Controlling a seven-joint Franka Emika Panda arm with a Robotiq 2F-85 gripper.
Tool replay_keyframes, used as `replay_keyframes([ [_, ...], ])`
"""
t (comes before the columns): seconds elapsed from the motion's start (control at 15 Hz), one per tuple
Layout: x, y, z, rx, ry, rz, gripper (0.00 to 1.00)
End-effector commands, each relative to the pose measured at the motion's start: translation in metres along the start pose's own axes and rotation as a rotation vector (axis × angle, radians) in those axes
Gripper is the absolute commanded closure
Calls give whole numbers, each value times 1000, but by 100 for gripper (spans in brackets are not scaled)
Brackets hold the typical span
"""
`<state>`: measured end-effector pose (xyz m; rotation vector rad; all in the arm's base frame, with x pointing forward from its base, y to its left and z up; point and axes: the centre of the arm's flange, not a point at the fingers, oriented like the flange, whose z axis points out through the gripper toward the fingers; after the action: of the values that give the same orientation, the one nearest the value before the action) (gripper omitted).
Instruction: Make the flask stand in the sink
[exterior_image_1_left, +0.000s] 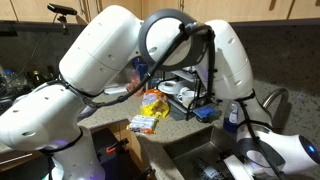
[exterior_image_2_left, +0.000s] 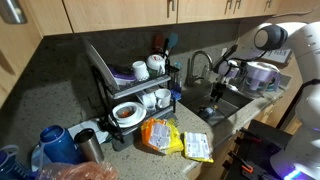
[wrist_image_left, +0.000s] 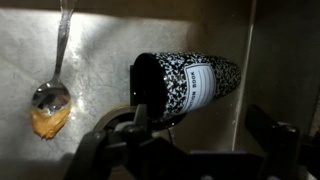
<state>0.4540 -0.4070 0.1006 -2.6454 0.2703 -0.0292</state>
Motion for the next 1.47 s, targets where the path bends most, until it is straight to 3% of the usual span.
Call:
replay_keyframes([
  [0.0,4,23,6,58,24,-56,0],
  [0.4,-6,39,41,166,-12,-77,0],
  [0.87,17,33,70,242,-36,-116,0],
  [0.93,21,32,73,245,-32,-120,25],
  [1.07,27,30,73,248,-29,-129,34],
  [1.4,28,35,67,247,-11,-132,73],
])
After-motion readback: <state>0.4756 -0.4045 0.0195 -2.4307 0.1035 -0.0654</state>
